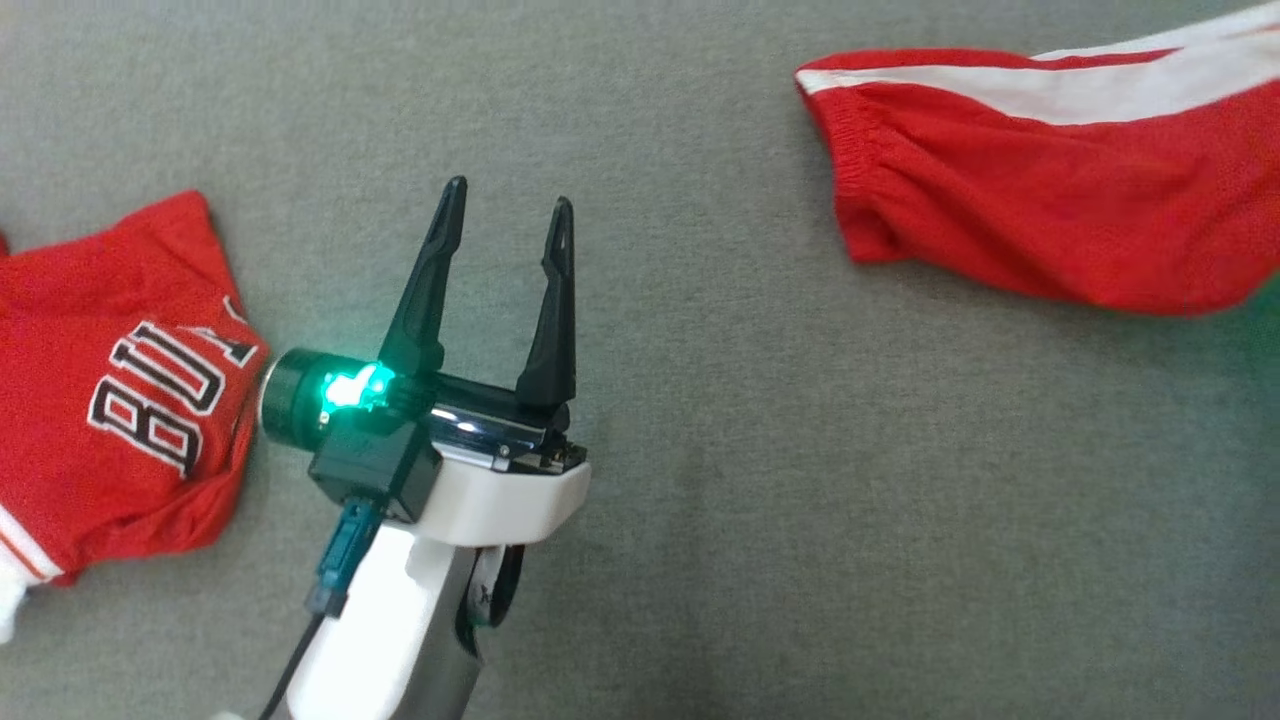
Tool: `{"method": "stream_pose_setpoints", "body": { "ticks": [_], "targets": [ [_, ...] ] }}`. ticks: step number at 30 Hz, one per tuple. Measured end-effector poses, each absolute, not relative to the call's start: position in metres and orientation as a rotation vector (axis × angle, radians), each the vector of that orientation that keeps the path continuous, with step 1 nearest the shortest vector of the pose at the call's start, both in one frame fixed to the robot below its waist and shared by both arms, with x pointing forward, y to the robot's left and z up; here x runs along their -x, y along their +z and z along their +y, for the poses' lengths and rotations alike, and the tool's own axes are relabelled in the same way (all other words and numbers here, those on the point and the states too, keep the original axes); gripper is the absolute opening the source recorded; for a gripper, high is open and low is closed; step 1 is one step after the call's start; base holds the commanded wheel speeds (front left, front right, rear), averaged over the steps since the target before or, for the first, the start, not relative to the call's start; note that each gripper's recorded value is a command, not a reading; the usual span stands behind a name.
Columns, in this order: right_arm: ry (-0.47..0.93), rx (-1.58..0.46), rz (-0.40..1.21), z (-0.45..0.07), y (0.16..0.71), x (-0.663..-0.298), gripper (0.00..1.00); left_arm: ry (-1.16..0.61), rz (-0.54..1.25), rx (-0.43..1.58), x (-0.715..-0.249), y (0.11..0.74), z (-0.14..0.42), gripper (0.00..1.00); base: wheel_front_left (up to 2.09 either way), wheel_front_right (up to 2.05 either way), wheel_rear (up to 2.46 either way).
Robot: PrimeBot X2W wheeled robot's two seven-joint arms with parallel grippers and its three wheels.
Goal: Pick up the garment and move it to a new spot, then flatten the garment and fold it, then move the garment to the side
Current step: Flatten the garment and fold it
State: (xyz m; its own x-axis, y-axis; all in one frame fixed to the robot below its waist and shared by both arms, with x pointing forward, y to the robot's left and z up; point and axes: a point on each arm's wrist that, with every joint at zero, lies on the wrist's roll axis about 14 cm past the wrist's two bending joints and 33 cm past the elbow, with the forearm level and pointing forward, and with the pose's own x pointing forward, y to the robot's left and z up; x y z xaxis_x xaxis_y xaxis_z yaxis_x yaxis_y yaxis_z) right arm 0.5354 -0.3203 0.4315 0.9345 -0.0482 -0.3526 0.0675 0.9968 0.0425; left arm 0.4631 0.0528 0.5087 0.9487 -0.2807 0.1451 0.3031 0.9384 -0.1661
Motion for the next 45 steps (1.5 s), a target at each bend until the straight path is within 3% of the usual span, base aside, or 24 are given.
{"method": "stream_pose_setpoints", "body": {
  "ticks": [9, 23, 24, 25, 32, 39, 41, 45],
  "targets": [
    [0.136, -0.133, 0.181, -0.242, 0.494, -0.544, 0.0, -0.315, -0.133, 0.197, -0.449, 0.52, 0.047, 1.0, 0.0, 0.0, 0.0],
    [0.412, -0.33, 0.276, -0.063, 0.464, -0.519, 0.0, -0.247, -0.139, 0.224, -0.433, 0.531, 0.068, 1.0, 0.0, 0.0, 0.0],
    [0.425, -0.337, 0.289, -0.054, 0.46, -0.517, 0.38, -0.241, -0.138, 0.225, -0.433, 0.53, 0.07, 1.0, 0.0, 0.0, 0.0],
    [0.433, -0.346, 0.296, -0.048, 0.458, -0.516, 1.0, -0.232, -0.136, 0.224, -0.433, 0.53, 0.073, 1.0, 0.0, 0.0, 0.0],
    [0.436, -0.374, 0.207, -0.048, 0.471, -0.518, 1.0, -0.211, -0.133, 0.217, -0.432, 0.529, 0.079, 1.0, 0.0, 0.0, 0.0],
    [0.3, -0.231, 0.051, -0.13, 0.49, -0.518, 1.0, -0.202, -0.139, 0.223, -0.424, 0.532, 0.081, 1.0, 0.0, 0.0, 0.0],
    [0.284, -0.216, 0.048, -0.139, 0.488, -0.515, 0.03, -0.197, -0.133, 0.224, -0.422, 0.53, 0.083, 1.0, 0.0, 0.0, 0.0],
    [0.324, -0.166, 0.074, -0.13, 0.478, -0.513, 0.0, -0.184, -0.131, 0.22, -0.421, 0.529, 0.087, 1.0, 0.0, 0.0, 0.0]
  ]
}}
